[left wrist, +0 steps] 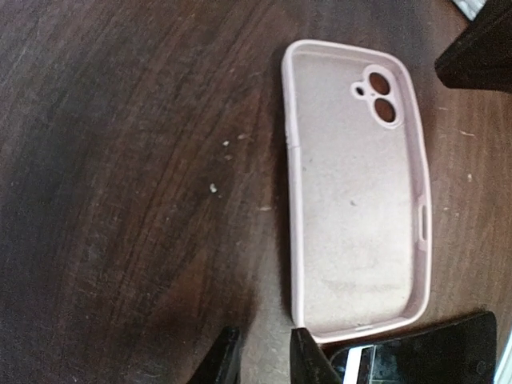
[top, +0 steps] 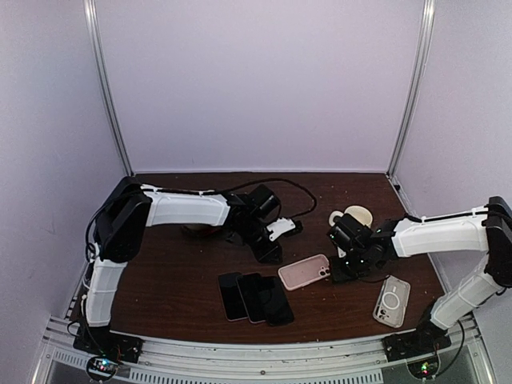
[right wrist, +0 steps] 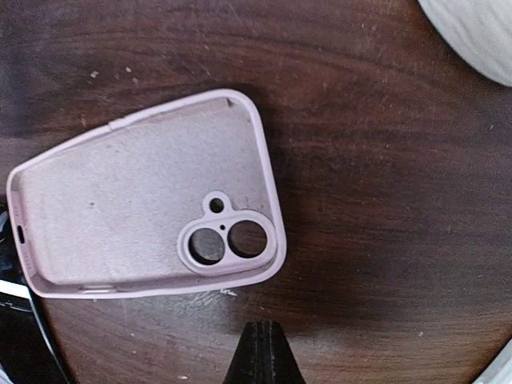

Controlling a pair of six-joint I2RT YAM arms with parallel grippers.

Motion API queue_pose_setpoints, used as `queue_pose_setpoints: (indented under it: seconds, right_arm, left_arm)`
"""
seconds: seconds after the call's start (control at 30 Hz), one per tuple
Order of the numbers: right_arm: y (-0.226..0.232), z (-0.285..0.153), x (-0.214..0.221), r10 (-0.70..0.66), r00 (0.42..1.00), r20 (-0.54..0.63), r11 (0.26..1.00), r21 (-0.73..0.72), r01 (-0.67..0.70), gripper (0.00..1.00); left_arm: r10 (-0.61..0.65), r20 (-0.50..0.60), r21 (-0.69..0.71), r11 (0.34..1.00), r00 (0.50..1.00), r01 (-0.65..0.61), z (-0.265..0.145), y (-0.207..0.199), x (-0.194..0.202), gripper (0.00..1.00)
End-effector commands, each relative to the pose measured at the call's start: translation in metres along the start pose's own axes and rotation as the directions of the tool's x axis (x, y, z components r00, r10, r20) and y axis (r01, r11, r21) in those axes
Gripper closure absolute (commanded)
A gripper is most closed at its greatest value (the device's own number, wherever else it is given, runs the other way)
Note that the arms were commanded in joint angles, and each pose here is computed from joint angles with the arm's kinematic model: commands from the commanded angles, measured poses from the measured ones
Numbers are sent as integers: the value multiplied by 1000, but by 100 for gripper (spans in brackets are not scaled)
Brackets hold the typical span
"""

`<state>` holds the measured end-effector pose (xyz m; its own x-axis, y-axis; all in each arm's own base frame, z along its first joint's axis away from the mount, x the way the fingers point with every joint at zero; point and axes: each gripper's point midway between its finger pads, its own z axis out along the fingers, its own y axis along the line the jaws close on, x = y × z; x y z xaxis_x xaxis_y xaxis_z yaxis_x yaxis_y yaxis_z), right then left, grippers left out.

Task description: Put the phone into the phone case

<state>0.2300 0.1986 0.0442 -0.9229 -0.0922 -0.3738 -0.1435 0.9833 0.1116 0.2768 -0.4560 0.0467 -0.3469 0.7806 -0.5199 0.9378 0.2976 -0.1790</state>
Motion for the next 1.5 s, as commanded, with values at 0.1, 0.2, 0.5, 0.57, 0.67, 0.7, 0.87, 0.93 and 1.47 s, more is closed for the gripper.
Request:
queue_pose_setpoints:
  seconds: [0.1,0.2,0.5,0.57,0.67,0.7,0.87,0.93,1.47]
  right_arm:
    - [3,27,7,70,995,-64,997,-13,-71,100]
    - [-2,36,-1,97,993,-61,995,-7,-97,100]
    - [12,62,-77,23,1000,1,1000,-7,-23,100]
    - [17,63,-95,30,999,19,999,-28,-29,100]
    - [23,61,-114,36,998,42,997,-64,-34,100]
    - [23,60,-120,38,998,49,997,-75,-34,100]
    - [18,42,-137,13,998,66,998,-70,-9,98]
    - [12,28,-140,-25,996,85,999,-33,28,95]
    - [87,-50,-50,-336,942,15,942,27,335,21]
  left_arm:
    - [-65,-84,-16,998,994,63,21,16,20,78]
    - [-65,-94,40,997,993,69,24,5,28,78]
    - [28,-49,133,991,998,-21,30,-19,30,77]
    - [41,-32,156,987,999,-36,31,-26,26,77]
    - [61,22,201,977,998,-64,28,-37,13,75]
    - [64,53,221,972,997,-74,25,-41,6,74]
    - [49,192,198,976,980,-88,2,-41,-29,74]
    - [29,270,190,978,962,-83,-20,-41,-42,75]
    - [-184,325,-579,736,928,349,-219,100,56,3]
